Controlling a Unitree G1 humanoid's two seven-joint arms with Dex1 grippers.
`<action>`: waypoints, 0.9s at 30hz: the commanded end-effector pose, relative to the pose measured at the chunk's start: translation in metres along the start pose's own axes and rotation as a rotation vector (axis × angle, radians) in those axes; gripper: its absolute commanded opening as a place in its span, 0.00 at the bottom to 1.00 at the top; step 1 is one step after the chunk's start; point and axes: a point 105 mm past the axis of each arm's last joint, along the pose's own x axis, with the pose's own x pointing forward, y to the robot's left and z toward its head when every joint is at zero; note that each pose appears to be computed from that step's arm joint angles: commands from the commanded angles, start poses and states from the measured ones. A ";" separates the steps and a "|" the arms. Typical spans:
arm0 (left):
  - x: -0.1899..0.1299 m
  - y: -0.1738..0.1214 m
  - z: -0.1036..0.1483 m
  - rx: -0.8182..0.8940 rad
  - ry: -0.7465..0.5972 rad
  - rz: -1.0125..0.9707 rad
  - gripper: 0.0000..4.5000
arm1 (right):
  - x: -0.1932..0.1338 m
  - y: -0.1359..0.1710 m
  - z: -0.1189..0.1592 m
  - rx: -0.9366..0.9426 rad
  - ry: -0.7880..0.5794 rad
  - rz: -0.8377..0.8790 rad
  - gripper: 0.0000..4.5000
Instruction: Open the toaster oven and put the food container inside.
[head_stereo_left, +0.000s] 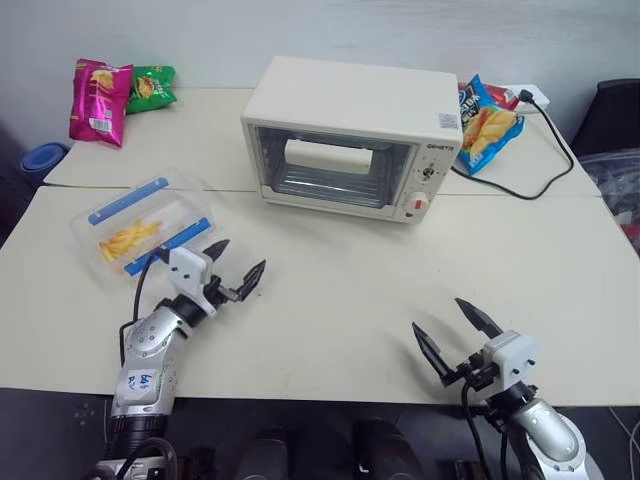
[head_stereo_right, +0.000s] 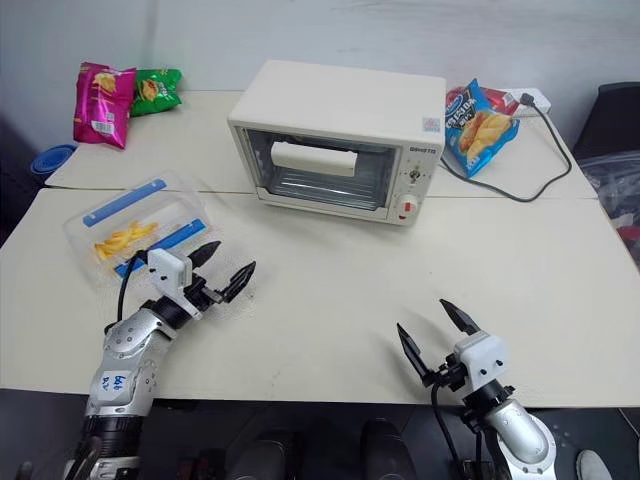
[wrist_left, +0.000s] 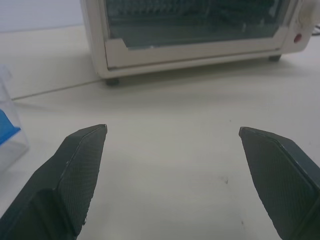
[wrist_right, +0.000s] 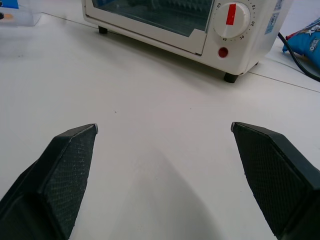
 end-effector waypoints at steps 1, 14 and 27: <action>-0.003 0.001 0.013 0.019 -0.026 -0.041 1.00 | 0.014 -0.004 0.014 -0.004 -0.062 0.041 1.00; -0.041 0.022 0.108 -0.157 -0.099 -0.370 1.00 | 0.134 -0.002 0.111 0.184 -0.077 0.396 1.00; -0.039 0.014 0.110 -0.166 -0.120 -0.325 1.00 | 0.181 0.006 0.144 0.180 -0.128 0.526 1.00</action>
